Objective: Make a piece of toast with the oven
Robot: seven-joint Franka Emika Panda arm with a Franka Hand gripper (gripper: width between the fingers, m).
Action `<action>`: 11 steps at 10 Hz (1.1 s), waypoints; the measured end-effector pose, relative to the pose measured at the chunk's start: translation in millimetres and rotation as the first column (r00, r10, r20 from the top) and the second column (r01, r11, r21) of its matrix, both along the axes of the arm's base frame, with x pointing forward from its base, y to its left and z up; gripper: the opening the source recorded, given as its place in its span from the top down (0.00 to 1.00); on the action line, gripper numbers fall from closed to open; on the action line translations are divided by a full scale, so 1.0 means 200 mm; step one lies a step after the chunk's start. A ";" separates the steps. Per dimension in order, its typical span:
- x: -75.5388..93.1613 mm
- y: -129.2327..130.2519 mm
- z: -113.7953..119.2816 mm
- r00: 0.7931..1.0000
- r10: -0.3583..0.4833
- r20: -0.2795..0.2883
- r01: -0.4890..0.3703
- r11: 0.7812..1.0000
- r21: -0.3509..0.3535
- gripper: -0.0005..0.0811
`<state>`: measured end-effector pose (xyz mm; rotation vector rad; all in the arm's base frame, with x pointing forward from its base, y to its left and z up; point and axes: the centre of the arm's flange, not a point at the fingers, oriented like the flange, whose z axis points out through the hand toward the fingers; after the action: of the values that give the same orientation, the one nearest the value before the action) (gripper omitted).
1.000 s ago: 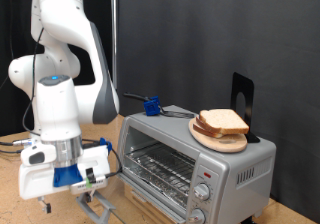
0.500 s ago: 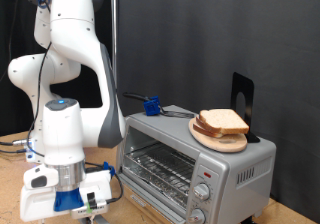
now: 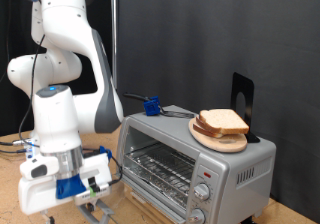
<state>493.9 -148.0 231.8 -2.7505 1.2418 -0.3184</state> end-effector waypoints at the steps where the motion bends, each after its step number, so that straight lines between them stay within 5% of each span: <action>1: -0.01 -0.01 0.06 1.000 0.021 0.003 -0.021 1.000 -0.002 0.01; 8: -0.07 -0.03 0.24 0.999 0.038 -0.006 -0.038 0.999 0.010 0.01; 11: -0.16 -0.13 0.30 0.989 0.144 -0.041 -0.138 0.981 0.136 0.01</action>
<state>462.3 -174.7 291.1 -2.7283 1.0304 -0.1487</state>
